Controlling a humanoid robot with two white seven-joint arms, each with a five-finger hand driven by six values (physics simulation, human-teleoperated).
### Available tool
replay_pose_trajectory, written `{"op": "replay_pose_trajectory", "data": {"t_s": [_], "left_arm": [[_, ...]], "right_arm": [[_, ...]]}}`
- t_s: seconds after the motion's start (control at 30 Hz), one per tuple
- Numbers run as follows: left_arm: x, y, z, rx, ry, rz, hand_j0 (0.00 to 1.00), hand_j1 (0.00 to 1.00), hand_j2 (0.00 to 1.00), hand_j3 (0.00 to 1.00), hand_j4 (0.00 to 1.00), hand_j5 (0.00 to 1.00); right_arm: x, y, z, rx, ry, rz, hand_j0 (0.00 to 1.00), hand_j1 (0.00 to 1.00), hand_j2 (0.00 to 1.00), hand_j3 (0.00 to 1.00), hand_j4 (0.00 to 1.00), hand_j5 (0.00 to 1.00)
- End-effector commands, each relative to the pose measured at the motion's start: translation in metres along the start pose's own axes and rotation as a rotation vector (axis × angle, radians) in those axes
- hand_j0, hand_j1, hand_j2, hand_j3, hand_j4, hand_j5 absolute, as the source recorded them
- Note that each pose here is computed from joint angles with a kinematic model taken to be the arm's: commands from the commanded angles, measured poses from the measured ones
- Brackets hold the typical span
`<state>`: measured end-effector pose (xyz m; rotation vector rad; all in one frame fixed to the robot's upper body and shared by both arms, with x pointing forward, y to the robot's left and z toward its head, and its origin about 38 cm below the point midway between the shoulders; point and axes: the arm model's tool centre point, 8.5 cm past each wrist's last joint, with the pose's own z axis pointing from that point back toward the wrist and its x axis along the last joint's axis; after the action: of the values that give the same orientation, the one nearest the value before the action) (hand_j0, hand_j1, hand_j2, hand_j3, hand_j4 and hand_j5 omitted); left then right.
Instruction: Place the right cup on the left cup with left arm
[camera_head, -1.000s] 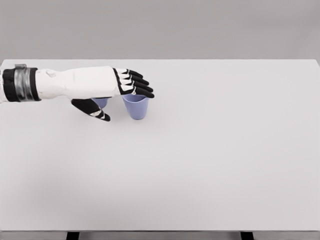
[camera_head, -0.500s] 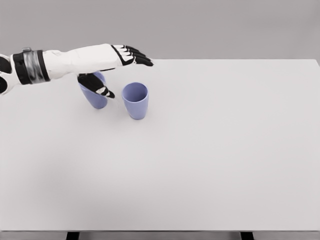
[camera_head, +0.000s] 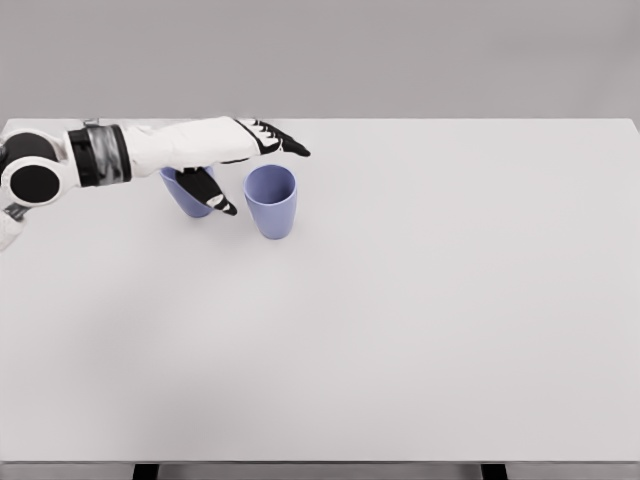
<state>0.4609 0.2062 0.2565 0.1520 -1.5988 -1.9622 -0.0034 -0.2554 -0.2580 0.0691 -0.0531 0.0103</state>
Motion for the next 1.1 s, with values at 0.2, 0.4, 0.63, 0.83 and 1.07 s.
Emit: {"op": "replay_pose_trajectory", "data": {"t_s": [0.2, 0.4, 0.63, 0.83, 1.07], "left_arm": [[-0.015, -0.003, 0.0, -0.013, 0.044, 0.01, 1.0, 1.0, 1.0, 1.0, 1.0, 1.0], [-0.033, -0.018, -0.012, -0.059, 0.155, 0.078, 1.0, 1.0, 1.0, 1.0, 1.0, 1.0], [-0.032, -0.022, -0.029, -0.057, 0.139, 0.097, 1.0, 1.0, 1.0, 1.0, 1.0, 1.0], [-0.027, -0.025, -0.037, -0.055, 0.122, 0.103, 1.0, 1.0, 1.0, 1.0, 1.0, 1.0], [-0.03, -0.031, -0.04, -0.067, 0.13, 0.113, 1.0, 1.0, 1.0, 1.0, 1.0, 1.0]], "right_arm": [[0.0, 0.0, 0.0, 0.0, 0.001, 0.0, 1.0, 1.0, 1.0, 1.0, 1.0, 1.0], [0.0, 0.0, 0.0, 0.0, 0.0, 0.0, 1.0, 1.0, 1.0, 1.0, 1.0, 1.0], [0.0, 0.0, 0.0, 0.0, 0.0, 0.0, 1.0, 1.0, 1.0, 1.0, 1.0, 1.0], [0.0, 0.0, 0.0, 0.0, 0.0, 0.0, 1.0, 1.0, 1.0, 1.0, 1.0, 1.0], [0.0, 0.0, 0.0, 0.0, 0.0, 0.0, 1.0, 1.0, 1.0, 1.0, 1.0, 1.0]]}}
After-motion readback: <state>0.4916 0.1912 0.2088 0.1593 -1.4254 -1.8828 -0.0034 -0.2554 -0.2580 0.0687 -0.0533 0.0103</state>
